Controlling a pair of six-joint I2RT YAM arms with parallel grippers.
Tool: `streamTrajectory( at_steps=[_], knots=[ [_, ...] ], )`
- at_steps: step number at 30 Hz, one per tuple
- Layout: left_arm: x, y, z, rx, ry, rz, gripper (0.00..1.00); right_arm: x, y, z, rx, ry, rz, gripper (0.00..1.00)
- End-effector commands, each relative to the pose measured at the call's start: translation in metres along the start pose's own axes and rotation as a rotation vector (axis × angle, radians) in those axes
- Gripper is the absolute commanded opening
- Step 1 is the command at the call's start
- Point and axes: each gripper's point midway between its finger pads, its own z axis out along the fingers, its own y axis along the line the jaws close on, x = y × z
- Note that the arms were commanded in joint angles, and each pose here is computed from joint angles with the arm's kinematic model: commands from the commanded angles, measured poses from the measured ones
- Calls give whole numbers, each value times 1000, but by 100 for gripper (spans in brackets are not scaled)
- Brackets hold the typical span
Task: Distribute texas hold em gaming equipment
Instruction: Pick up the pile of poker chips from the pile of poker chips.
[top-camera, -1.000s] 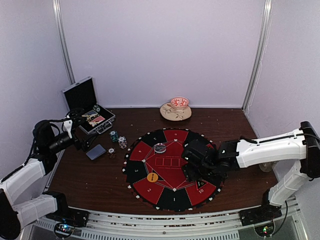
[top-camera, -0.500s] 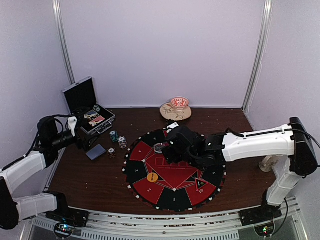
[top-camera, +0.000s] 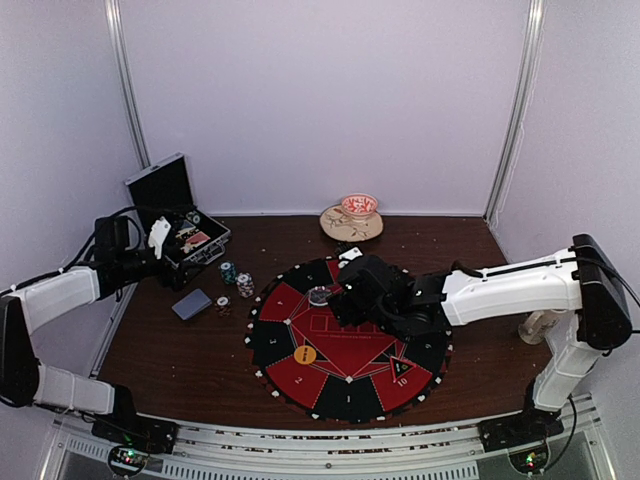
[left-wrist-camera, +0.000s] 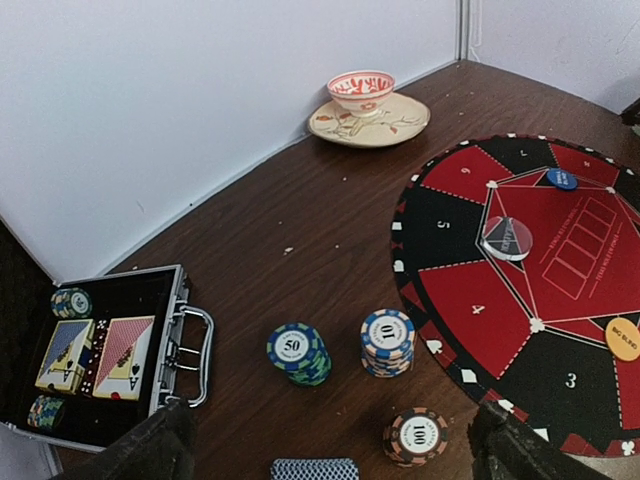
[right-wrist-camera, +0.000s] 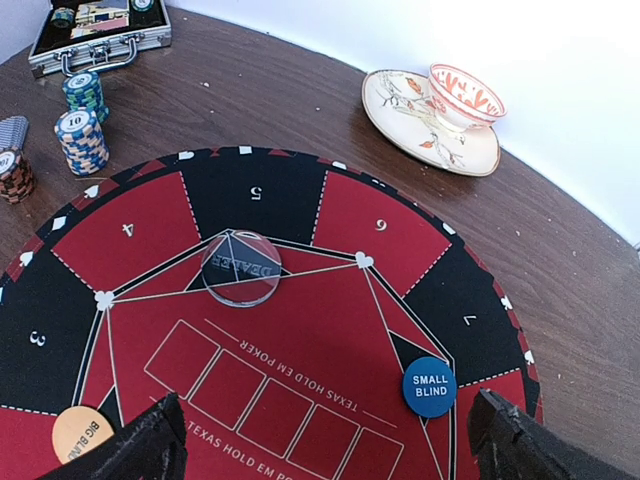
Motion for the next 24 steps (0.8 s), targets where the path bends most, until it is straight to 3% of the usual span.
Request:
streamTrajectory(
  at_steps=[1,6,12,24],
  knots=[
    [-20,21,5,-54,-5,15,98,-7,-12,-12,9,-9,34,100],
    [-26,31,27,18,77,17,98,8,-30,-26,31,11,32,100],
    [-6,49,74,10,241,-32,98,22,-43,-37,16,-14,108,100],
    [20,46,96,25,334,-117,97,34,-26,-19,0,20,105,99]
  ],
)
